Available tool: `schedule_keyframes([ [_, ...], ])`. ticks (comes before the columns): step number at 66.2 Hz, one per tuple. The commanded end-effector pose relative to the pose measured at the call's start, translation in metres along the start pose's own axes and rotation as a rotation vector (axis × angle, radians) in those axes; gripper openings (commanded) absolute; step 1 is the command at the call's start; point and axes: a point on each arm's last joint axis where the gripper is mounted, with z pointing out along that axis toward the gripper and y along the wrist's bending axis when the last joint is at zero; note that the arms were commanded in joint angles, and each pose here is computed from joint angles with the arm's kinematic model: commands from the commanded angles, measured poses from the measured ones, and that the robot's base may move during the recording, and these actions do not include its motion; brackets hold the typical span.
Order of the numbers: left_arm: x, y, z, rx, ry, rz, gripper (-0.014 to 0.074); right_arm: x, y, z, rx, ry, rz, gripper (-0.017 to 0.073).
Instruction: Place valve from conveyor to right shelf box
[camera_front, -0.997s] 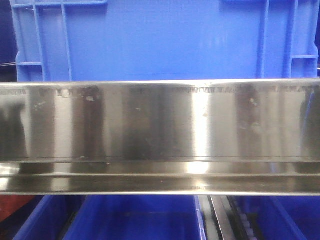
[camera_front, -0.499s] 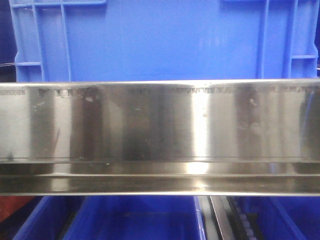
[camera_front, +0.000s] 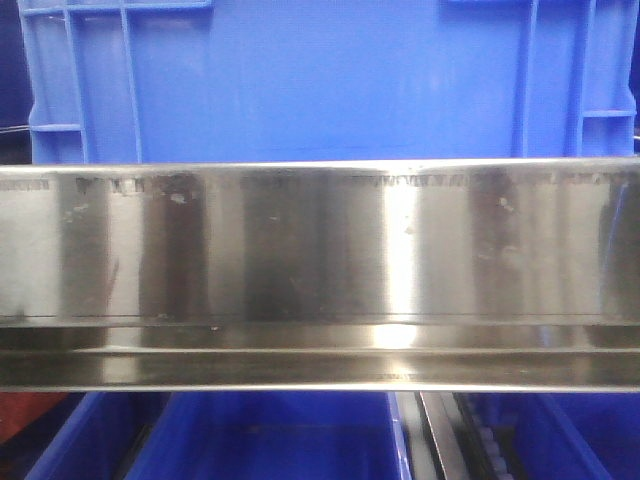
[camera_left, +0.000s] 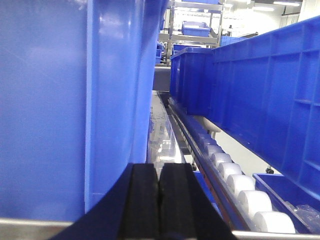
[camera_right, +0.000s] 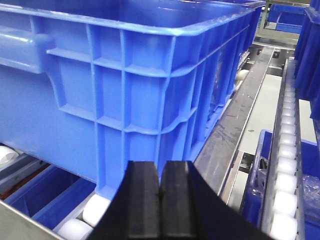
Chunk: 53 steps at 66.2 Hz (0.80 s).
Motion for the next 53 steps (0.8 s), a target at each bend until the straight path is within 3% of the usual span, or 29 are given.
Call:
schedule_keyframes([
  [1,-0.003,0.000,-0.001,-0.001,-0.034,-0.004,-0.0111,-0.003,0.000,-0.001,0.004,-0.028,-0.006,-0.0154],
  [39,-0.003,0.000,-0.001,-0.001,-0.034,-0.004,-0.0111,-0.001,0.000,-0.002,0.002,-0.031,0.003,-0.0154],
  [53,-0.003,0.000,-0.001,-0.001,-0.034,-0.004,-0.0111,0.017,-0.007,-0.006,0.085,-0.078,0.018,-0.0154],
])
